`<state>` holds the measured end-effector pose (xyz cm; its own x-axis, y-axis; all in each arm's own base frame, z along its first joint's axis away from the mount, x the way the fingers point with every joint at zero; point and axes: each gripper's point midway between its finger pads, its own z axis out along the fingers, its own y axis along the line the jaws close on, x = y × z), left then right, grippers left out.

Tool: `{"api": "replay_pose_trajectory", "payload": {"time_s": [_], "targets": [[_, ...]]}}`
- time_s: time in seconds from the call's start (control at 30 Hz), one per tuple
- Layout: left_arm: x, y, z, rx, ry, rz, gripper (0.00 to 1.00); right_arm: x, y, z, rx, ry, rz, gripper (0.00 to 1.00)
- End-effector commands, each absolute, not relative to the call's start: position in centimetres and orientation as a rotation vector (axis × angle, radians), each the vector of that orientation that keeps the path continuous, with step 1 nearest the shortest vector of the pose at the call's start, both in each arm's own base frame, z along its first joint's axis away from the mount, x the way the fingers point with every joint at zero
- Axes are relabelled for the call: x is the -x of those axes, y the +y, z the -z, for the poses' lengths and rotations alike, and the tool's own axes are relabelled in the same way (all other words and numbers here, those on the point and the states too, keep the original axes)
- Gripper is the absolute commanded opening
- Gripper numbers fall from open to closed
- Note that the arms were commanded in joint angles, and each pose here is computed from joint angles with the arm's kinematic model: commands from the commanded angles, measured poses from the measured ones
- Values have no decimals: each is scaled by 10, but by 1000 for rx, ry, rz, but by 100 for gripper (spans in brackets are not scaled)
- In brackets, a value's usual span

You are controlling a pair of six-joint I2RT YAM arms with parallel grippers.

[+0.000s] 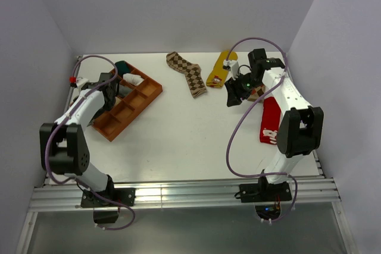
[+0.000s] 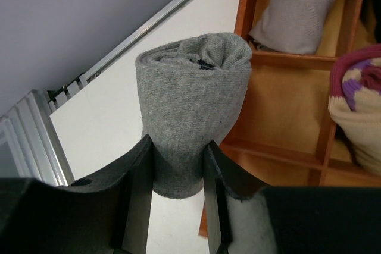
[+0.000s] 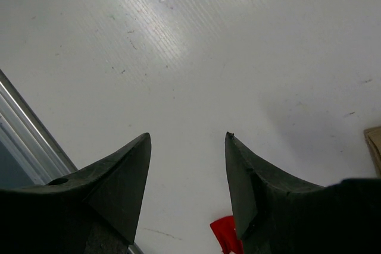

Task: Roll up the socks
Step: Place the sock in the storage box.

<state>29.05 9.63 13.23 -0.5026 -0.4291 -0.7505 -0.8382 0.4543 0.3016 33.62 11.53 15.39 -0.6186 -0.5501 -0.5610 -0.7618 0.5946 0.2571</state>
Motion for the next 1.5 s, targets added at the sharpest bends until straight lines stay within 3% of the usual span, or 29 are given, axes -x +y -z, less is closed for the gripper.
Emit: {"api": "replay_pose_trajectory", "payload": {"time_s": [0.0,0.4,0.63,0.93,1.27,1.47], "targets": [[-303,110,-136,1046,2120,-990,0,-341,125,-161,1088,2357,-715,60],[-362,93,-81,940,2343,-896,0,-335,124,-143,1087,2379,-720,59],[-364,82,-59,907,2425,-814,0,-333,123,-138,1072,2381,-714,59],[-366,38,-23,903,2552,-413,0,-329,119,-131,1063,2393,-675,59],[-359,29,-16,1042,2505,-59,0,-328,116,-124,1063,2404,-657,59],[-342,46,-1,1131,2509,-157,0,-329,114,-120,1066,2410,-646,59]]}}
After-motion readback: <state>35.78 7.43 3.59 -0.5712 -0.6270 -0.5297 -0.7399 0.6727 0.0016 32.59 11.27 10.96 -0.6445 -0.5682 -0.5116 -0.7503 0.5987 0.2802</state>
